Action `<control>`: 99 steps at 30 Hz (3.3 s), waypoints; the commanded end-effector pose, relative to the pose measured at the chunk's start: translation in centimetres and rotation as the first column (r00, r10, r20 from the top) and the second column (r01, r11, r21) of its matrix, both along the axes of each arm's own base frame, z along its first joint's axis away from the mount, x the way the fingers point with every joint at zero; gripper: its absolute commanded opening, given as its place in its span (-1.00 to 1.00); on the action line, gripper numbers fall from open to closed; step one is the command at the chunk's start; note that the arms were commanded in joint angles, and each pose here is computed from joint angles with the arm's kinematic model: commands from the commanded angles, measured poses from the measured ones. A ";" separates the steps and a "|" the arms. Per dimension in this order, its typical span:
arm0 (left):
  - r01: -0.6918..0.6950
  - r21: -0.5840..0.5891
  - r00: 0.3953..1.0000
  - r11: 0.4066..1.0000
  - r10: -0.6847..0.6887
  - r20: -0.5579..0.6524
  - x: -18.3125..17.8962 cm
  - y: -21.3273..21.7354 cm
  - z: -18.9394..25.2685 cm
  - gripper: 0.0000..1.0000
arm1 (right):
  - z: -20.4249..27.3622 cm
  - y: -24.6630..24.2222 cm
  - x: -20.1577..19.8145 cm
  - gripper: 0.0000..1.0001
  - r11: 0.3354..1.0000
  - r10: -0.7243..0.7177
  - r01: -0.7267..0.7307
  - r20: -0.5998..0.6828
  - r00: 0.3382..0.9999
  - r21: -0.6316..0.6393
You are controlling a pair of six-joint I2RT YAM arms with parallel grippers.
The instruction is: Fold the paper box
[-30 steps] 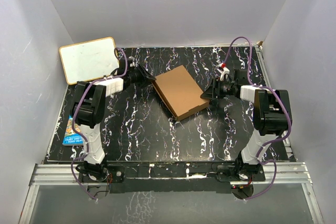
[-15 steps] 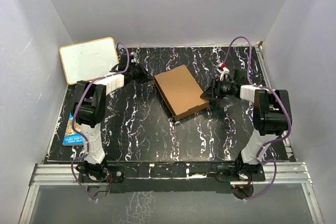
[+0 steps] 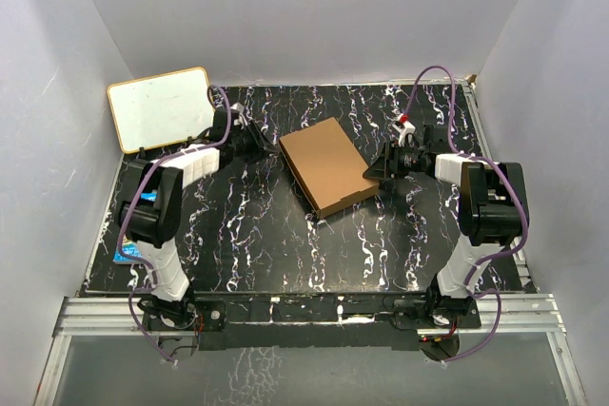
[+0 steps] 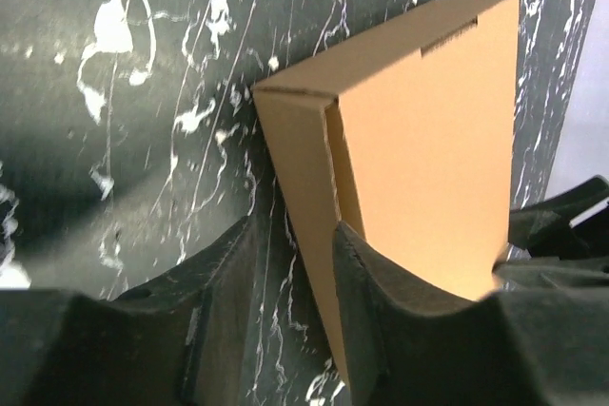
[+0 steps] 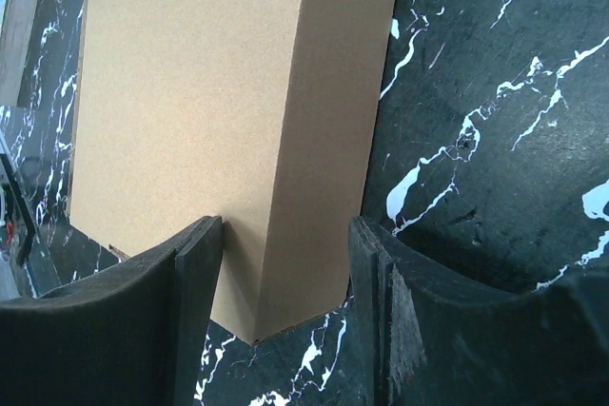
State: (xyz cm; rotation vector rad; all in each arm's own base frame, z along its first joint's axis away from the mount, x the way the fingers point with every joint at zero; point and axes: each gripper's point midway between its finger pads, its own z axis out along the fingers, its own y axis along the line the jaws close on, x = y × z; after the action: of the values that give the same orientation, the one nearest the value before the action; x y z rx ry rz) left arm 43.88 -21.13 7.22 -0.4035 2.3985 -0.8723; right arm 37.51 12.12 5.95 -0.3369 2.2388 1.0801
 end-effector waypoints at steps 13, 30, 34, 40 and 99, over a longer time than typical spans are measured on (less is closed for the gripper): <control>0.175 0.170 0.975 0.970 -0.194 0.103 -7.4 2.5 -2.1 -1.00 | -1.5 4.6 -3.4 0.15 0.934 0.324 -0.308 0.068 0.943 -0.178; 0.279 0.345 0.945 0.896 -0.321 0.069 -7.6 1.2 -1.9 -0.81 | 4.2 4.3 -1.4 0.46 0.889 0.399 -0.321 0.206 0.894 -0.328; 0.260 0.367 0.955 0.893 -0.294 0.036 -9.3 3.0 -0.7 -0.81 | 5.0 3.8 -1.0 0.44 0.880 0.404 -0.298 0.254 0.879 -0.370; 0.318 0.286 0.947 0.904 -0.316 -0.055 -13.7 2.9 -1.1 -0.98 | 4.1 2.5 -1.4 0.41 0.857 0.409 -0.256 0.288 0.866 -0.446; 0.386 0.236 0.916 0.892 -0.340 -0.214 -20.5 -8.3 1.8 -1.00 | 2.3 6.6 -8.1 -0.85 0.786 0.358 -0.199 0.168 0.919 -0.586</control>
State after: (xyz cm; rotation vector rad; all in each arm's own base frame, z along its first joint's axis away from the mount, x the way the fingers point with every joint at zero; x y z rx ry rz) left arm 22.65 -26.34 4.20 0.0284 2.9112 -0.4410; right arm 29.59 15.56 5.27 -1.0363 2.3590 0.2951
